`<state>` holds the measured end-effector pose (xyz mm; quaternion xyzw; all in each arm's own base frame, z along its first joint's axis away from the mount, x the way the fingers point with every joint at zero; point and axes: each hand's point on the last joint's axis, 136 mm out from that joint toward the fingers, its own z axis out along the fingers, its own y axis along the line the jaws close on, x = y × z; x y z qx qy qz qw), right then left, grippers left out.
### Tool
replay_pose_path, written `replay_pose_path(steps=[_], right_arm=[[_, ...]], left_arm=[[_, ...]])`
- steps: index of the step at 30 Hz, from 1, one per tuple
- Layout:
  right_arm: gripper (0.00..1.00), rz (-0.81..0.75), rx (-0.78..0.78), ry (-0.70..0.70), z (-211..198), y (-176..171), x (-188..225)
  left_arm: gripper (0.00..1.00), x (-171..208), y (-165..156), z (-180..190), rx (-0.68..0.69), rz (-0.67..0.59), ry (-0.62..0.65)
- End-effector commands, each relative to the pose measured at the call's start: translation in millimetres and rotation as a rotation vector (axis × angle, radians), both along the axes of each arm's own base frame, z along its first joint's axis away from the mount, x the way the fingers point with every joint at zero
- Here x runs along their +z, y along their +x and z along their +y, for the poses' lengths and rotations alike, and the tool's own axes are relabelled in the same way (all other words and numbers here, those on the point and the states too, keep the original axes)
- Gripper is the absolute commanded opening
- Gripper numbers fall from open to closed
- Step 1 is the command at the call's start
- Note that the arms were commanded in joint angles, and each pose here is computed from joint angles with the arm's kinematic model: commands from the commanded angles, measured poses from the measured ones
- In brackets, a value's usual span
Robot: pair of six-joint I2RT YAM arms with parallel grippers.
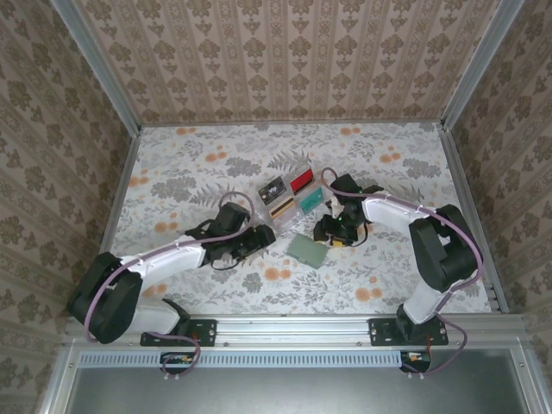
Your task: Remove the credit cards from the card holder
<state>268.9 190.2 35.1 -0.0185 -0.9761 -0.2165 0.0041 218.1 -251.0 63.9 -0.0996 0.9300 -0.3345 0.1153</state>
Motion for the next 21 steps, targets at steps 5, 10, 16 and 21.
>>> replay_pose_path(steps=[5, 10, 16, 21], right_arm=[[0.48, 0.041, 0.011, 0.021, 10, -16, -10], [0.48, 0.014, -0.026, 0.049, 22, -19, -12], [0.47, 0.014, -0.024, 0.090, 33, -24, -7], [0.46, -0.067, -0.015, 0.041, 24, -12, 5]], left_arm=[[0.69, -11, -18, -38, 0.012, 0.073, -0.088], [0.65, -23, -23, -50, 0.019, 0.088, -0.099], [0.62, -23, -16, -52, 0.029, 0.052, -0.099], [0.57, -22, -12, -54, 0.031, 0.026, -0.109]])
